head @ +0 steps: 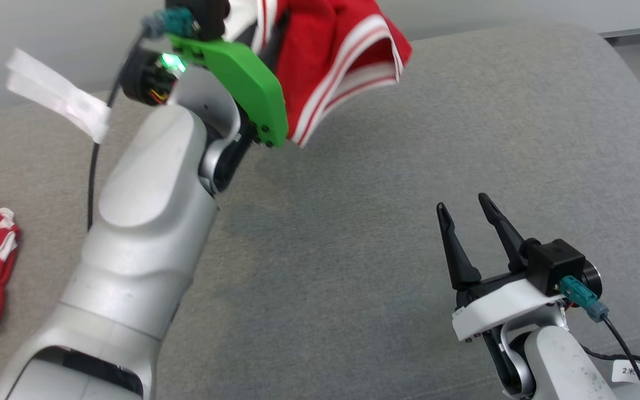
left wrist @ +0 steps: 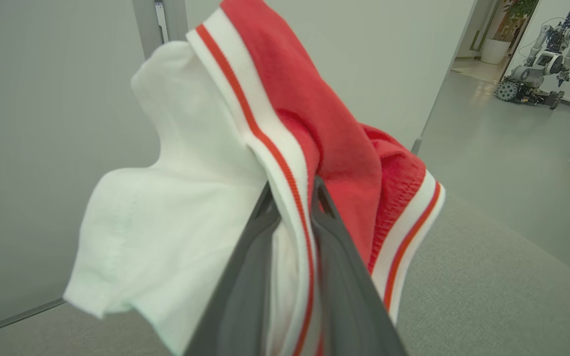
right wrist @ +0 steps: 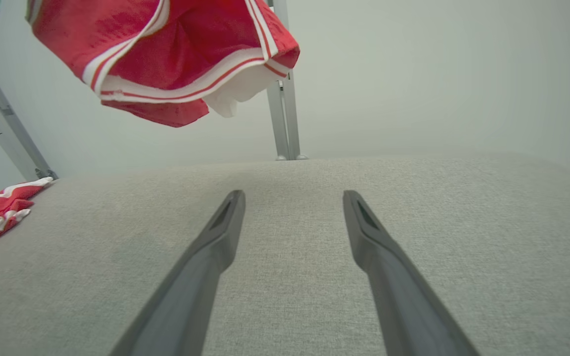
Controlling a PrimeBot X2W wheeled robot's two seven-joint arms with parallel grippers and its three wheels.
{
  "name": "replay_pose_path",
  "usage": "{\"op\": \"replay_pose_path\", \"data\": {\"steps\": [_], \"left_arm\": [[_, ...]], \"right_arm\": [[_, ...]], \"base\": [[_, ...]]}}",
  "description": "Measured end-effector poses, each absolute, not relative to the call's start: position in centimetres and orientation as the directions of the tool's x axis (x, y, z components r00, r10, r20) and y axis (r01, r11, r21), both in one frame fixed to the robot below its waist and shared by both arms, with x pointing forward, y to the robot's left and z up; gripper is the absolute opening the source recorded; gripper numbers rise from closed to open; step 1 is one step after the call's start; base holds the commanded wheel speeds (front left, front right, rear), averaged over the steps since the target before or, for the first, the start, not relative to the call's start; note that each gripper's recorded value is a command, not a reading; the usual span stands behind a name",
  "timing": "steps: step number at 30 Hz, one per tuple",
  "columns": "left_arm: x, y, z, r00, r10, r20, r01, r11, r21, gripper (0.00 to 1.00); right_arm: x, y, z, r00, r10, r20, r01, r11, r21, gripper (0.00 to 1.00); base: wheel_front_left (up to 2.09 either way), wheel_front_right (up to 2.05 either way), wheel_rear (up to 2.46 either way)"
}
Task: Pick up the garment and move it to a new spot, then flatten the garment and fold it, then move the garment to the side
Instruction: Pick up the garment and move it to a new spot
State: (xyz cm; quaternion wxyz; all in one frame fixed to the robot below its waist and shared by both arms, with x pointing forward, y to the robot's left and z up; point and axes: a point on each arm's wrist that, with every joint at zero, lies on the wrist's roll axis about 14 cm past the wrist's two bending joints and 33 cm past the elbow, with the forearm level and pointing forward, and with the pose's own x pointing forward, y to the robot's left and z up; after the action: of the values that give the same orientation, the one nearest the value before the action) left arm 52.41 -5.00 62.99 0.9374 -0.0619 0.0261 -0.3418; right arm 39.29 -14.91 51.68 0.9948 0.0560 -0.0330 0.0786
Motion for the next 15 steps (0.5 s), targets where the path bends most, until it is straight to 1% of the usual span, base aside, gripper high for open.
{"op": "replay_pose_path", "data": {"steps": [5,10,12,13,15], "left_arm": [[49.2,-10.3,56.5,0.657,-0.741,-0.141,0.717,0.671,-0.187,0.0],[46.7,-12.1,49.6,0.582,-0.759,-0.292,0.718,0.649,-0.253,0.0],[45.9,-12.2,47.2,0.563,-0.75,-0.346,0.705,0.655,-0.272,0.46],[45.5,-12.2,46.2,0.552,-0.747,-0.37,0.697,0.657,-0.288,1.0],[44.9,-11.9,44.8,0.544,-0.74,-0.396,0.678,0.666,-0.313,1.0]], "right_arm": [[38.2,-17.9,51.3,0.996,0.065,0.066,-0.072,0.992,0.105,1.0],[37.3,-19.8,50.8,0.999,0.005,0.05,-0.01,0.995,0.102,1.0],[37.0,-20.4,50.5,0.999,-0.015,0.042,0.011,0.995,0.101,1.0],[36.9,-20.7,50.4,0.999,-0.023,0.039,0.019,0.995,0.102,1.0],[36.8,-20.9,50.2,0.999,-0.03,0.032,0.026,0.994,0.103,1.0]], "base": [[0.0,0.0,0.0],[0.0,0.0,0.0],[0.0,0.0,0.0],[0.0,0.0,0.0],[0.0,0.0,0.0]]}}
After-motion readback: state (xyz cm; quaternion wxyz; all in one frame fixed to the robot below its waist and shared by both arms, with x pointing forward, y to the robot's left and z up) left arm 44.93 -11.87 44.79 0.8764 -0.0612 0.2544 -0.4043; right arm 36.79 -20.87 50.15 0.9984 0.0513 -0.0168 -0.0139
